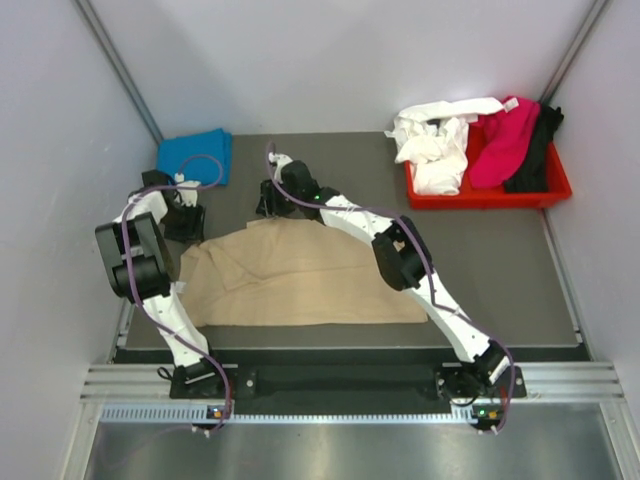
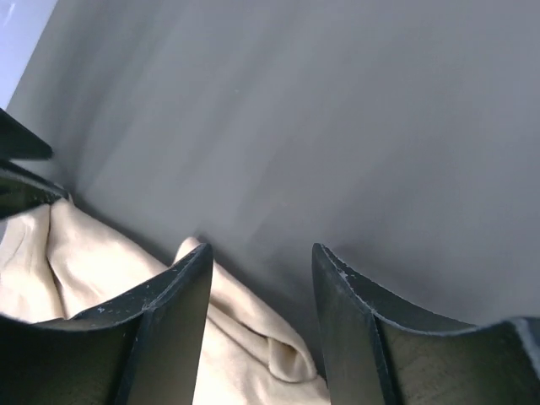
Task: Fold and stack the t-shirts
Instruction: Fold the tshirt
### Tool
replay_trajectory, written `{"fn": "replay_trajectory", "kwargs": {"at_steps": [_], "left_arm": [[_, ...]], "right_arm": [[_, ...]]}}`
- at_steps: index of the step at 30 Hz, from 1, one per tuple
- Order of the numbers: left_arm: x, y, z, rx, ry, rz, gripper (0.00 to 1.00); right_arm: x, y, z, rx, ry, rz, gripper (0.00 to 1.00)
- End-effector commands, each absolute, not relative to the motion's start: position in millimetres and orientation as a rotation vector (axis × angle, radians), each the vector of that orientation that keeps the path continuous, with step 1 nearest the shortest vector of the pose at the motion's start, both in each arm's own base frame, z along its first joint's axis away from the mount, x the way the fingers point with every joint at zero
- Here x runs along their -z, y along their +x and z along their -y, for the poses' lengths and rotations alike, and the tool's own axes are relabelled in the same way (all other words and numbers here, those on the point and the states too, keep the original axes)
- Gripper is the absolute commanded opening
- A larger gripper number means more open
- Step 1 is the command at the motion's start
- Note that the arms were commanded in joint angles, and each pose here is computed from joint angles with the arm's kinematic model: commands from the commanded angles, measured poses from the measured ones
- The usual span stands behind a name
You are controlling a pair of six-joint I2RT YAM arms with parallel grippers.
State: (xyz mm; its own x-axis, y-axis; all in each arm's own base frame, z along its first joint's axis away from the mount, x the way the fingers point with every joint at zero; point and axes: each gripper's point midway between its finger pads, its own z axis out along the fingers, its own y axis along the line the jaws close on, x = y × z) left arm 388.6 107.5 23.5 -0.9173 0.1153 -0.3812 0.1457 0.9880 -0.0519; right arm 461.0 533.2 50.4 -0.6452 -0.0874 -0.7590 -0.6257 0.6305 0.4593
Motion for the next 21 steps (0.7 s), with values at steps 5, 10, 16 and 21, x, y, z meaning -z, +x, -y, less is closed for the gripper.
{"fn": "replay_trajectory", "kwargs": {"at_steps": [5,10,16,21], "left_arm": [[-28.7,347.2,-53.0,0.468,0.322,-2.741,0.6],[-38.7,343.2,-44.1,0.519,0.37,-2.712,0.61],[-37.0,337.6,-29.4,0.587,0.404,-2.714,0.53],[-52.9,330.1,-7.1,0.682,0.48,-2.671,0.19]], "right_arm": [[-53.1,430.8,-542.7,-0.922,-0.695,-2.163,0.49],[-32.6,428.2,-528.4,-0.796,-0.731,-2.221,0.36],[-36.6,424.8,-528.6,-0.768,-0.755,-2.205,0.0],[-79.5,426.8,-519.1,-0.888,-0.654,-2.144,0.0]]}}
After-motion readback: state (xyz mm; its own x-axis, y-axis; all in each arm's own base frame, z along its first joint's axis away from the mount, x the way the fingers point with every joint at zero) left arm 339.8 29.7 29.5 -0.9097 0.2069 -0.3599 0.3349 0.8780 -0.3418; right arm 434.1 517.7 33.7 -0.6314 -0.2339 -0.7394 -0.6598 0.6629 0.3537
